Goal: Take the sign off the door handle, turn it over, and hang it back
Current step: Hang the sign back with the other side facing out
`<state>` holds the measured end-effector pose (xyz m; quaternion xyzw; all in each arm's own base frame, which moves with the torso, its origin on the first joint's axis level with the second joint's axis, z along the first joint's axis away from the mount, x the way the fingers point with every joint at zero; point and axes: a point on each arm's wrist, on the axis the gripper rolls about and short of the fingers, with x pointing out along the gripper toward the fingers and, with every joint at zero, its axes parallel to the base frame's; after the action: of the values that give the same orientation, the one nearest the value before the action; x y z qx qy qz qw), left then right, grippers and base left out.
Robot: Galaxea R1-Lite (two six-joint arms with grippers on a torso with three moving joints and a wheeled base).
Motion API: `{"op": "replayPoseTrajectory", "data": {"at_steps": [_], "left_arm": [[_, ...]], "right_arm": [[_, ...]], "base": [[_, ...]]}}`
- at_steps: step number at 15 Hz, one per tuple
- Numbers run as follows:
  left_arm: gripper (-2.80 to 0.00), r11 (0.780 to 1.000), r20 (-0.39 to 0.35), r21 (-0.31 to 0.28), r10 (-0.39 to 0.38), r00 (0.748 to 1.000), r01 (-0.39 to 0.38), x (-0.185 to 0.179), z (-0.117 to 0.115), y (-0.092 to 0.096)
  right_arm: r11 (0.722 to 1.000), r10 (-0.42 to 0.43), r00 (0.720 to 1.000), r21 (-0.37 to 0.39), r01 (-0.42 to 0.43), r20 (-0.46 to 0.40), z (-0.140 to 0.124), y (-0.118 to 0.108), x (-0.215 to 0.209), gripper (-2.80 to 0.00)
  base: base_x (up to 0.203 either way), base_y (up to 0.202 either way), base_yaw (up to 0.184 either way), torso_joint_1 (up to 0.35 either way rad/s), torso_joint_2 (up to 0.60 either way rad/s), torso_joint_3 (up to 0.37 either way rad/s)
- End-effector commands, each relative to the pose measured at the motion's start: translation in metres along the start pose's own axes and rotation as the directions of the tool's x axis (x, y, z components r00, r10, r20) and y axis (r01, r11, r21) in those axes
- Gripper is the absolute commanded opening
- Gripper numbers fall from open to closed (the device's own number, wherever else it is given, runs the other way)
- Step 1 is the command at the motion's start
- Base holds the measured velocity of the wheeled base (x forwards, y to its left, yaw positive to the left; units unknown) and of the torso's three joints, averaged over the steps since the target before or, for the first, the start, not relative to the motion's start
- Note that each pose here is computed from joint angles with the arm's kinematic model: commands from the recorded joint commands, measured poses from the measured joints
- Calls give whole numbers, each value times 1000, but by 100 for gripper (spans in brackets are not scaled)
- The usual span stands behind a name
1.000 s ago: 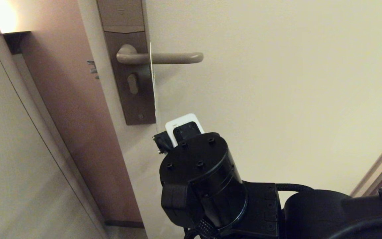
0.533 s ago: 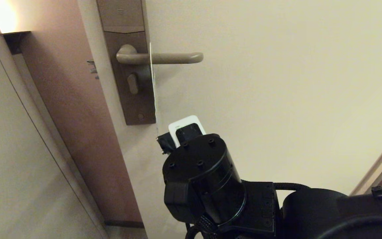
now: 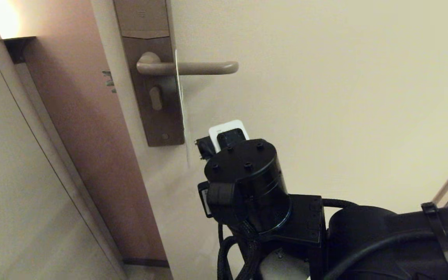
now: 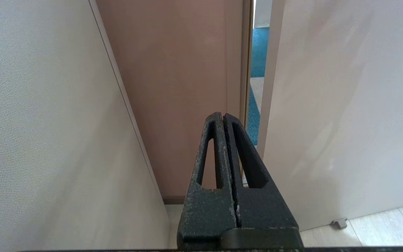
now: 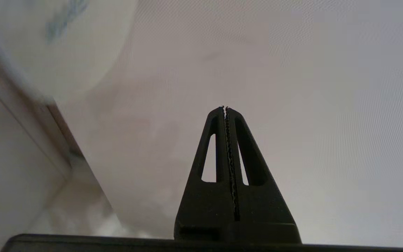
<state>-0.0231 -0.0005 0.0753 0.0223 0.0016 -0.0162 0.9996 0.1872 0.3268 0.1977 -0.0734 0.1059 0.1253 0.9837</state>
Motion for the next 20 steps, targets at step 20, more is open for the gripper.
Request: {"op": "replayPoseTrajectory", "data": {"at_steps": [20], "left_arm": [[-280,1000,-2,0,0,1000,0,0,0,0]], "right_arm": [[986,-61,990,160,40,131,51,-6,12,-280]], "base": [[0,0,0,0,0,0]]}}
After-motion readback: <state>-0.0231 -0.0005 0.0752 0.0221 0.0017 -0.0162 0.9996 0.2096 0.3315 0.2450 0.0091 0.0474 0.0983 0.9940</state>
